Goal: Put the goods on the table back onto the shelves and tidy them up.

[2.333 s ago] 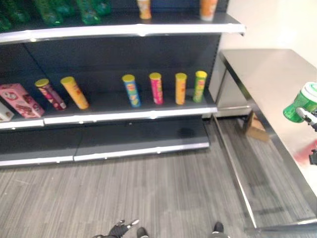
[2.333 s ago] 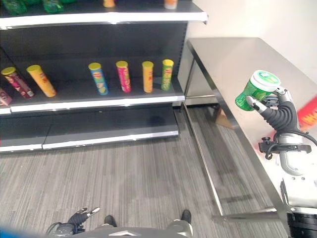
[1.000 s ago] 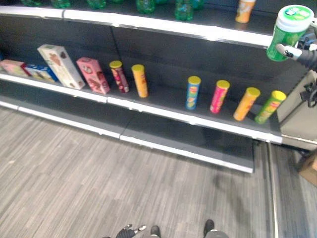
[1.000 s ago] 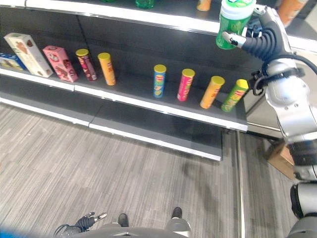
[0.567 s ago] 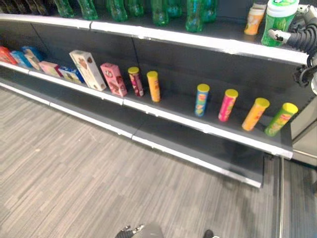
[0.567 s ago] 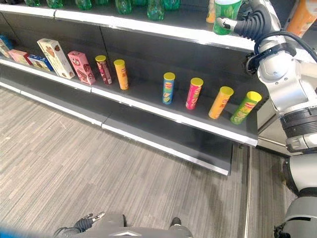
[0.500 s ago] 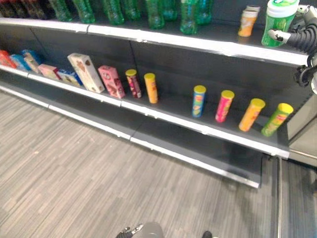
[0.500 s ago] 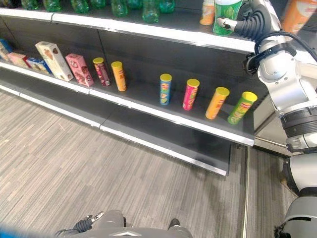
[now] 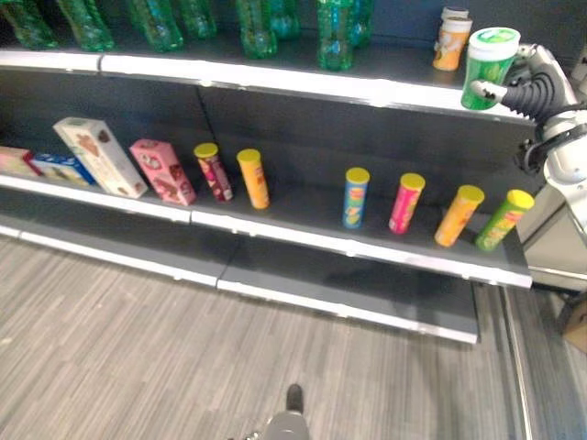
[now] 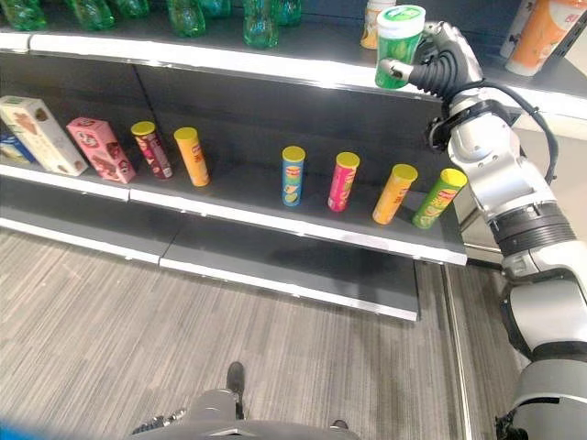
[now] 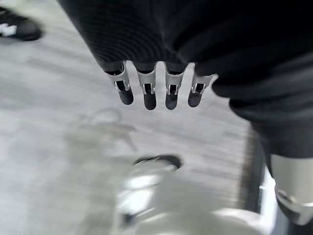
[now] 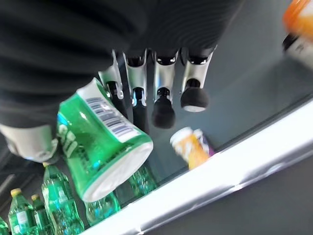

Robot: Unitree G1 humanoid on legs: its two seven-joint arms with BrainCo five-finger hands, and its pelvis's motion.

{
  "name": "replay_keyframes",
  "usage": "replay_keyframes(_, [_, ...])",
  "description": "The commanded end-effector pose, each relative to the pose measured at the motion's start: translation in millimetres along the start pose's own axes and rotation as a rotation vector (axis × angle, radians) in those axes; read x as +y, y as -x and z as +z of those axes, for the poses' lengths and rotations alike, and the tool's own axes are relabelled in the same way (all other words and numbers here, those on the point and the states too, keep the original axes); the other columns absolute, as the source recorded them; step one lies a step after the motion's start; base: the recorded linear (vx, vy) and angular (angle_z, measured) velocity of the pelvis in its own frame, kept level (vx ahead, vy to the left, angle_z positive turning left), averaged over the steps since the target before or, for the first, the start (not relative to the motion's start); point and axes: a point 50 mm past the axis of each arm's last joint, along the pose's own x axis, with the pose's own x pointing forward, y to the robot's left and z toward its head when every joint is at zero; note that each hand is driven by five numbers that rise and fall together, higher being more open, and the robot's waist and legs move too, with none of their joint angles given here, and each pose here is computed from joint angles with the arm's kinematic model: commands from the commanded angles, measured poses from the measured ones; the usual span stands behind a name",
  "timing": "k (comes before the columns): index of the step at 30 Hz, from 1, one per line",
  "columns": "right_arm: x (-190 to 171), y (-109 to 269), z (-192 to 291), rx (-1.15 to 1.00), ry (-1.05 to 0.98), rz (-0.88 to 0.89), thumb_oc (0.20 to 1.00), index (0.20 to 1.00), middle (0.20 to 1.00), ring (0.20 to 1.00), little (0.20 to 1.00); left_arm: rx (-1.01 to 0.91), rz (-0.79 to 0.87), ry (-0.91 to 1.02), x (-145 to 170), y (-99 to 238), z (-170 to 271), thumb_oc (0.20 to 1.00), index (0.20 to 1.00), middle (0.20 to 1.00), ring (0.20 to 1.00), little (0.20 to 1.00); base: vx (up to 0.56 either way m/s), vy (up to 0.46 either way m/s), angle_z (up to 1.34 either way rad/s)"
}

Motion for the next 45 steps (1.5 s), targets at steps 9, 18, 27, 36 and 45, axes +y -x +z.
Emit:
replay_keyframes(9, [-41,-24,24,-0.061,0.049,-0.142,0.200,0.200,0.200,0.200,0.200,-0.066,0.033,-0.057,6,-2,19,1.000,1.000,1.000,1.000,1.000,0.12,0.168,-0.15])
replay_keyframes(18, [-67,-35,12,0.053,0.078,-0.240,0.200,0.200,0.200,0.200,0.200,-0.071,0.084,-0.052,21,-2,21,1.000,1.000,1.000,1.000,1.000,0.01,-0.013,-0.19])
replay_keyframes(27, [-64,-37,0,0.116,0.062,-0.232,0.200,0.200,0.200,0.200,0.200,-0.061,0.054,-0.031,11,-2,17,1.000,1.000,1.000,1.000,1.000,0.05,-0.047,0.10])
replay_keyframes(36, [-62,-31,-32,0.291,0.060,-0.221,0.200,0.200,0.200,0.200,0.200,-0.039,0.051,-0.028,7,-2,13,1.000,1.000,1.000,1.000,1.000,0.04,-0.111,0.21])
replay_keyframes(45, [-77,-25,-44,0.351,0.086,-0.274,0.200,0.200,0.200,0.200,0.200,-0.008,0.053,-0.031,6,-2,5,1.000,1.000,1.000,1.000,1.000,0.02,-0.053,0.59])
